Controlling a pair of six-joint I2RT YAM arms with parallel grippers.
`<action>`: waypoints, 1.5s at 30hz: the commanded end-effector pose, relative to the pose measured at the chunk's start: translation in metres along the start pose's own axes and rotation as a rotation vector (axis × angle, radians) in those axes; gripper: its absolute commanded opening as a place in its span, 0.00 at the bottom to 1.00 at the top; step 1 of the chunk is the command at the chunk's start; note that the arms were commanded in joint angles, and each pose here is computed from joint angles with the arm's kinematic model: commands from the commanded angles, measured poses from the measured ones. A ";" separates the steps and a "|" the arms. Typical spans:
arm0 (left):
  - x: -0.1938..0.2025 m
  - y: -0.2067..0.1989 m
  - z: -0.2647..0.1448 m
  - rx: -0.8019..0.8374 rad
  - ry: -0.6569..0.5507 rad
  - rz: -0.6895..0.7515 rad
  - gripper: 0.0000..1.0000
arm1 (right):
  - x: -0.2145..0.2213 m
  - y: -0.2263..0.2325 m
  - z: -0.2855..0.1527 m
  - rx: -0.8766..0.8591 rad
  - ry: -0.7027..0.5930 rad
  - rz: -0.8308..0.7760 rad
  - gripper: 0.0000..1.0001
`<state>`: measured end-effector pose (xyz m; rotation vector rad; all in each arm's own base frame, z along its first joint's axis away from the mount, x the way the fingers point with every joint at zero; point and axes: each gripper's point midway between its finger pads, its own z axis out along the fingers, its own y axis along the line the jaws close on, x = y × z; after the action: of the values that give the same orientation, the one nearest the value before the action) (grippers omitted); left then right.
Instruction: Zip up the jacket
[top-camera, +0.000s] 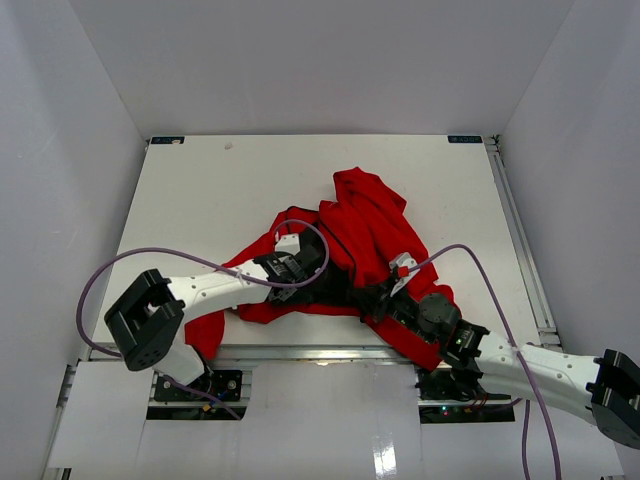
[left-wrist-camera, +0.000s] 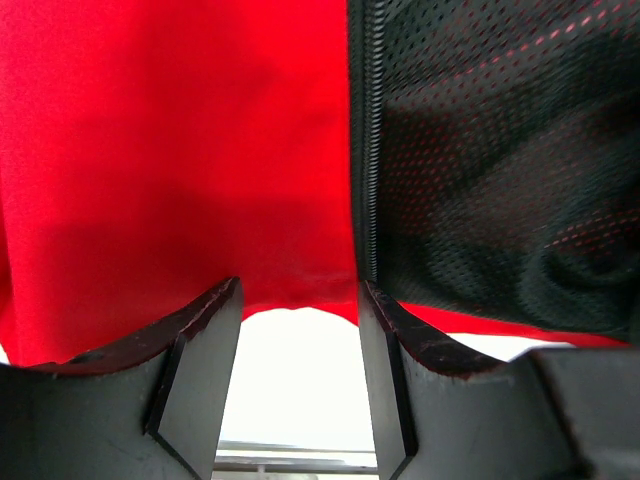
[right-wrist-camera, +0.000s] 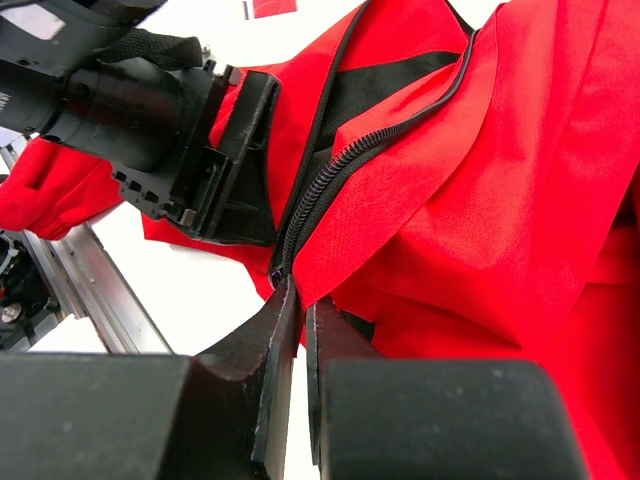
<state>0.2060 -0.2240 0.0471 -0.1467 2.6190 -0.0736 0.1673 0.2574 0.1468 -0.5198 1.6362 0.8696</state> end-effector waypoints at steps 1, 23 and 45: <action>-0.008 -0.011 -0.004 0.006 -0.016 -0.053 0.61 | -0.013 0.000 0.000 0.007 -0.052 -0.001 0.08; 0.012 0.010 0.020 -0.107 0.014 -0.069 0.25 | -0.014 -0.001 -0.002 0.011 -0.060 -0.001 0.08; 0.003 0.016 0.007 -0.114 -0.008 -0.056 0.28 | -0.015 0.001 0.001 0.008 -0.048 -0.005 0.08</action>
<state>0.2022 -0.2128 0.0252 -0.2673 2.6483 0.0537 0.1676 0.2552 0.1466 -0.5147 1.6380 0.8629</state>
